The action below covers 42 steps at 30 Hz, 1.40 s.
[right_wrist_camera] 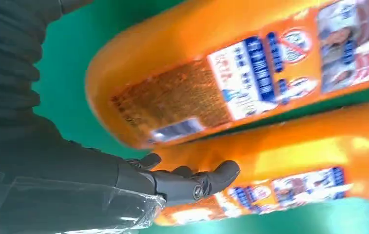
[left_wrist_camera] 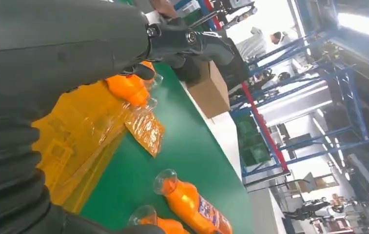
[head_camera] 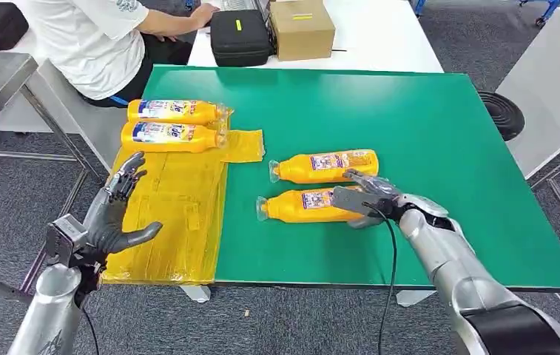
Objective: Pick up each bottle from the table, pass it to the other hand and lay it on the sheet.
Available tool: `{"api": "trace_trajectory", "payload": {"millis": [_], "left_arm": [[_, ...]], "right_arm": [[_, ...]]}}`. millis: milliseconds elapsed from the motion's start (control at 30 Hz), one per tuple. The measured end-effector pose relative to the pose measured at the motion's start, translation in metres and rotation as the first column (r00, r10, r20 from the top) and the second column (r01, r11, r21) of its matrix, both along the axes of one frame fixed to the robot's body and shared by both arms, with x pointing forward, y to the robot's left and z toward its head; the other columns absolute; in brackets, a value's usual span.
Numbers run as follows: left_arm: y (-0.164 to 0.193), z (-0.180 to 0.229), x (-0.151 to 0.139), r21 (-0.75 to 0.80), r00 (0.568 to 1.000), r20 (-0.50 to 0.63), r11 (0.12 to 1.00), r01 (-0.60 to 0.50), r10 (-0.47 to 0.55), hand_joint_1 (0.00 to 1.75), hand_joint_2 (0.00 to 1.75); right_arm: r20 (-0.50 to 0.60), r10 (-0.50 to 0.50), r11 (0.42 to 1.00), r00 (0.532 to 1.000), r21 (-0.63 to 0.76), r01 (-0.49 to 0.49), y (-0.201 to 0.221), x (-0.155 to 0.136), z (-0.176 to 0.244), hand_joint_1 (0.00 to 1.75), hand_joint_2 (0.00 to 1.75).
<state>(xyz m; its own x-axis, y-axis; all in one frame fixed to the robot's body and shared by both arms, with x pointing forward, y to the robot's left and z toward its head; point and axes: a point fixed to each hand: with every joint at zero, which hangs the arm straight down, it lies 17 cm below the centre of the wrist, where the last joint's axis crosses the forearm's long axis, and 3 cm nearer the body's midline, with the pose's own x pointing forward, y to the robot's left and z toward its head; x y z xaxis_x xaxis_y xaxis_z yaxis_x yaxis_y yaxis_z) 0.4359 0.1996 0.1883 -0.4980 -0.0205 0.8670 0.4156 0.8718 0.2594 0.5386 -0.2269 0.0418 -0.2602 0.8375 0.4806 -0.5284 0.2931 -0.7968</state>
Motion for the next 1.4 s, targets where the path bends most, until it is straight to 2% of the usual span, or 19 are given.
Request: {"api": "trace_trajectory", "payload": {"millis": [367, 800, 1067, 1133, 1167, 1200, 1267, 1400], "left_arm": [[-0.003, -0.004, -0.001, 0.018, 1.000, -0.012, 1.000, 0.011, -0.011, 0.00, 1.75], [-0.003, -0.004, -0.001, 0.022, 1.000, -0.015, 1.000, 0.012, -0.012, 0.00, 1.75], [-0.005, -0.009, 0.001, 0.026, 0.999, -0.033, 1.000, 0.018, -0.017, 0.00, 1.75], [-0.005, -0.009, 0.002, 0.026, 0.999, -0.036, 1.000, 0.018, -0.017, 0.00, 1.75], [-0.005, -0.009, 0.003, 0.026, 0.999, -0.036, 1.000, 0.018, -0.017, 0.00, 1.75], [-0.005, -0.009, 0.004, 0.026, 0.999, -0.037, 0.999, 0.018, -0.017, 0.00, 1.75], [-0.005, -0.009, 0.007, 0.027, 0.999, -0.042, 0.999, 0.017, -0.016, 0.00, 1.75], [-0.005, -0.010, 0.010, 0.030, 0.999, -0.051, 0.999, 0.016, -0.014, 0.00, 1.75]], "right_arm": [[-0.040, 0.056, 0.998, 0.998, -0.006, -0.056, 0.020, -0.006, -0.006, 0.00, 1.75], [-0.068, 0.086, 0.996, 0.994, -0.018, -0.087, 0.025, -0.011, -0.011, 0.00, 1.75], [-0.145, 0.118, 0.991, 0.982, -0.045, -0.126, 0.023, -0.022, -0.025, 0.03, 1.75], [-0.168, 0.127, 0.989, 0.978, -0.057, -0.139, 0.021, -0.025, -0.027, 0.28, 1.75], [-0.179, 0.131, 0.988, 0.975, -0.063, -0.144, 0.021, -0.026, -0.028, 1.05, 1.75], [-0.189, 0.135, 0.986, 0.973, -0.068, -0.150, 0.020, -0.027, -0.029, 1.45, 1.75], [-0.208, 0.142, 0.983, 0.968, -0.084, -0.162, 0.018, -0.028, -0.032, 1.69, 1.75], [-0.226, 0.151, 0.978, 0.962, -0.110, -0.180, 0.016, -0.031, -0.036, 1.75, 1.75]]}}
